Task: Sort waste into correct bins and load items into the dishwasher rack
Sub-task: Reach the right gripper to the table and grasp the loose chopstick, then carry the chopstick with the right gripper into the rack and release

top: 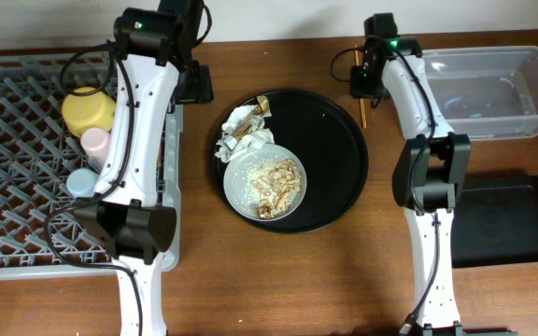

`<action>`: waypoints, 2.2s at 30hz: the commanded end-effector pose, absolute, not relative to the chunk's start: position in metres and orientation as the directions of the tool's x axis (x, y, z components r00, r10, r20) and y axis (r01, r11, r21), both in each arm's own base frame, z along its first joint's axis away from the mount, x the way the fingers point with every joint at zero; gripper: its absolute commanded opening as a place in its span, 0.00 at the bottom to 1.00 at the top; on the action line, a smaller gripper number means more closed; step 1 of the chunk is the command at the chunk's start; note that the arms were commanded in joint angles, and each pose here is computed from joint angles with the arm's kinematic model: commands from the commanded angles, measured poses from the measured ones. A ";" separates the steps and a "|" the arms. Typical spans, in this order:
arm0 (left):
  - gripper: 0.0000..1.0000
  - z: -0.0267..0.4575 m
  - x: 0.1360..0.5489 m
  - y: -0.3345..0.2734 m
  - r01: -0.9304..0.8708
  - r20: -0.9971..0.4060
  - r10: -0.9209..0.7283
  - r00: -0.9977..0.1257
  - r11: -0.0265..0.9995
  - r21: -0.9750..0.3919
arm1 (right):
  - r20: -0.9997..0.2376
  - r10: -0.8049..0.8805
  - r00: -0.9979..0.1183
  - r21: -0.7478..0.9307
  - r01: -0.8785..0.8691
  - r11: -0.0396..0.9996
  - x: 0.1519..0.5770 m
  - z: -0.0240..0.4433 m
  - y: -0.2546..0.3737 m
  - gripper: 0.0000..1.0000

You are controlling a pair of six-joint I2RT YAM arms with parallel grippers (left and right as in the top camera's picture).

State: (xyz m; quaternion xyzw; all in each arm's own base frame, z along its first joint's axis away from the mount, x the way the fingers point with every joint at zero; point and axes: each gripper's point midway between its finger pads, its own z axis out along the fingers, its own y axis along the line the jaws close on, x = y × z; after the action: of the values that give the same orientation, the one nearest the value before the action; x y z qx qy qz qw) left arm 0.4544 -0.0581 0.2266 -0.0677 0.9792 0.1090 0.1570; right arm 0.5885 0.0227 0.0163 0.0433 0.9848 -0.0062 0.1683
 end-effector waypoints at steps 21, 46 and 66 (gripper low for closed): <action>0.99 0.224 0.454 -0.065 -0.147 -0.316 -0.080 -0.945 0.970 0.196 | -0.445 0.120 -0.887 0.224 0.020 0.974 0.572 0.164 0.061 0.04; 0.99 0.226 0.458 -0.006 -0.412 -0.366 -0.325 -0.872 0.890 0.193 | -0.249 -0.049 -0.967 0.681 -0.211 0.702 0.451 0.244 0.303 0.04; 0.99 0.198 0.395 0.214 -0.817 -0.142 -0.817 -0.559 0.572 -0.077 | -0.299 0.204 -0.932 0.682 -0.060 0.729 0.446 0.143 0.489 0.04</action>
State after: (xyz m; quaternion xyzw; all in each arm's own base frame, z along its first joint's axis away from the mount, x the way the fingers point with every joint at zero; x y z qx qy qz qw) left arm 0.3946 0.2209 0.2061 -0.4715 0.8765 0.0046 0.0965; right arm 0.4418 0.4862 0.1655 0.0380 0.9082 0.3748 0.1825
